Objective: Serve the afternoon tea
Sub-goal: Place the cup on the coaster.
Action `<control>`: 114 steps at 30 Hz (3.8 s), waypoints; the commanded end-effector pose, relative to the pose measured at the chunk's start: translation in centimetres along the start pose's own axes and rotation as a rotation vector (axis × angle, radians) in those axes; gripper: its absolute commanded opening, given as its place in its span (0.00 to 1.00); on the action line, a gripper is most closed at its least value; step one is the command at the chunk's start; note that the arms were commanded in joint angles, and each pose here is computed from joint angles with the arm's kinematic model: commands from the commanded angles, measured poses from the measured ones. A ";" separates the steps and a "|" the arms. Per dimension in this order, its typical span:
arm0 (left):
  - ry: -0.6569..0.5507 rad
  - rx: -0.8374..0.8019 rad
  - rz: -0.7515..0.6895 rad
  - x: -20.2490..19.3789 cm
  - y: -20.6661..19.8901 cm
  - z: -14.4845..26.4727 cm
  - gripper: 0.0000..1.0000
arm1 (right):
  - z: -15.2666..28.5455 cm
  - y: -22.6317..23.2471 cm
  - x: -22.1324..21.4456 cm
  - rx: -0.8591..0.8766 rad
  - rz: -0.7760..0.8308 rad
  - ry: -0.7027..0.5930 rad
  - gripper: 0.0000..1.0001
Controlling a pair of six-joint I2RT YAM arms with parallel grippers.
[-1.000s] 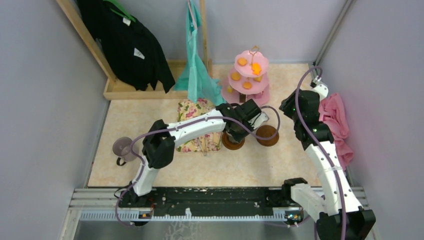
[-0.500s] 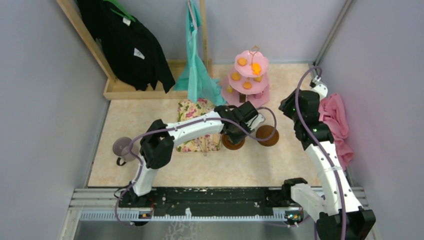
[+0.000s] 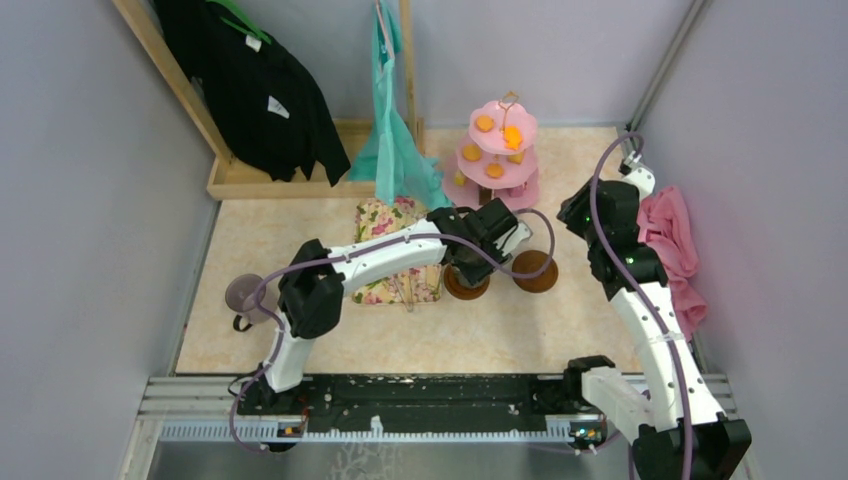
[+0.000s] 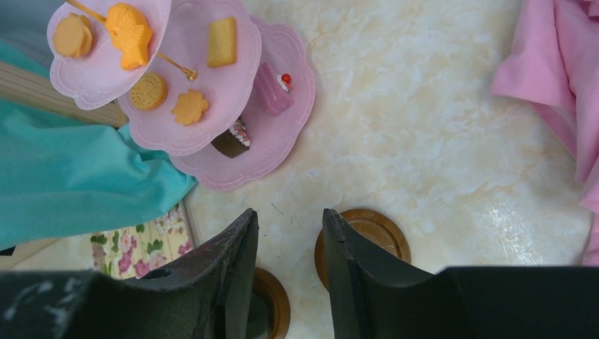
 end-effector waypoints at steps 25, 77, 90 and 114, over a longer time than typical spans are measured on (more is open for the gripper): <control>-0.074 -0.008 -0.023 3.3 0.0 3.5 0.01 | 1.2 0.7 2.2 0.040 -0.008 -0.074 0.39; -0.065 -0.038 -0.015 2.7 -0.5 1.9 0.07 | 0.4 -0.7 1.5 -0.023 -0.001 -0.070 0.39; -0.039 -0.056 -0.014 2.1 -0.9 1.4 0.14 | 0.5 -0.8 1.6 -0.025 0.003 -0.072 0.39; -0.085 -0.024 -0.012 3.5 -0.3 3.4 0.52 | 0.6 -0.6 2.2 -0.018 0.001 -0.077 0.39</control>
Point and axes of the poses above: each gripper's point midway between its finger pads, its own z axis back along the fingers, its own y axis along the line the jaws close on, x = y × z, the point moved 1 cm from there along z, back along the fingers, and after that the axes turned 3 degrees about z, right-handed, at the moved point
